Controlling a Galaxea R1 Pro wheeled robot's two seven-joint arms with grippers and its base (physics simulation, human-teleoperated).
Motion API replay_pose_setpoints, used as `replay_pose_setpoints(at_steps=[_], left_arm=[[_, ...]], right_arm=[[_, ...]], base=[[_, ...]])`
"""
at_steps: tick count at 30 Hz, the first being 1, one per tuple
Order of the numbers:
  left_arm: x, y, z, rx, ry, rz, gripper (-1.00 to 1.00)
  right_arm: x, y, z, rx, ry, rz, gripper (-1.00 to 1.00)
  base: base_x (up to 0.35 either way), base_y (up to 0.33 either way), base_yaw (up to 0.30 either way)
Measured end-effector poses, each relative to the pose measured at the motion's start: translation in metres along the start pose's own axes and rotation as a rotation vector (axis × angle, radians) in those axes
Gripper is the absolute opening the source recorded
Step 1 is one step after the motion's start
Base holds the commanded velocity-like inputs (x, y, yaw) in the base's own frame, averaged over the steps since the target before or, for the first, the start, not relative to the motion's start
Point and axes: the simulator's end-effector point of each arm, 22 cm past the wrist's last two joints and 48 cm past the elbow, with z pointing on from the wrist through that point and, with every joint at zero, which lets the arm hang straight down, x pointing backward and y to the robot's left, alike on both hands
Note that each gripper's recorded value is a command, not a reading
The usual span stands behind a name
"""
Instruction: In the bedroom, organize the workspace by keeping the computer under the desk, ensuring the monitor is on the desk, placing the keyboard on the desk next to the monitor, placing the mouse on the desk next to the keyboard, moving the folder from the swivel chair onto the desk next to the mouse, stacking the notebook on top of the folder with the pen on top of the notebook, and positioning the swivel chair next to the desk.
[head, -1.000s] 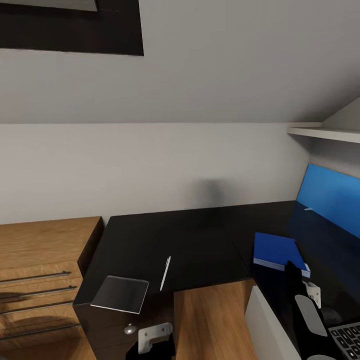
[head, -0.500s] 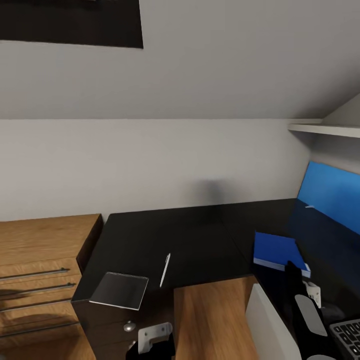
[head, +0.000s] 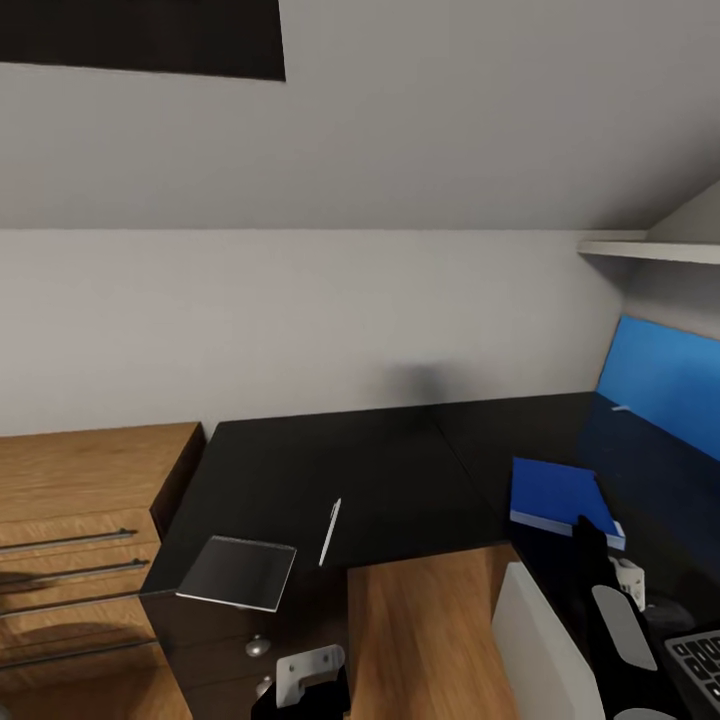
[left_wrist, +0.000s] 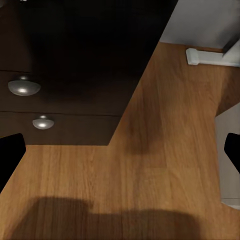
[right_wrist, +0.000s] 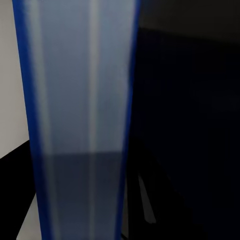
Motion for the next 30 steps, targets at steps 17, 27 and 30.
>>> replay_pose_setpoints(at_steps=[17,27,30], left_arm=[[0.0051,0.0023,0.0048,-0.002,-0.001,0.000,1.00],[0.0048,0.0031,0.0050,-0.003,-0.001,0.000,1.00],[0.0048,0.0038,0.0052,-0.005,-0.001,0.000,1.00]], right_arm=[[0.0029,-0.0040,0.0015,-0.019,0.002,0.003,-1.00],[0.0066,-0.0068,0.0016,-0.030,0.010,0.001,-1.00],[0.0066,-0.0067,0.0016,-0.030,0.010,0.001,-1.00]], base=[[0.000,0.000,-0.027],[0.000,0.000,-0.098],[0.000,0.000,-0.007]])
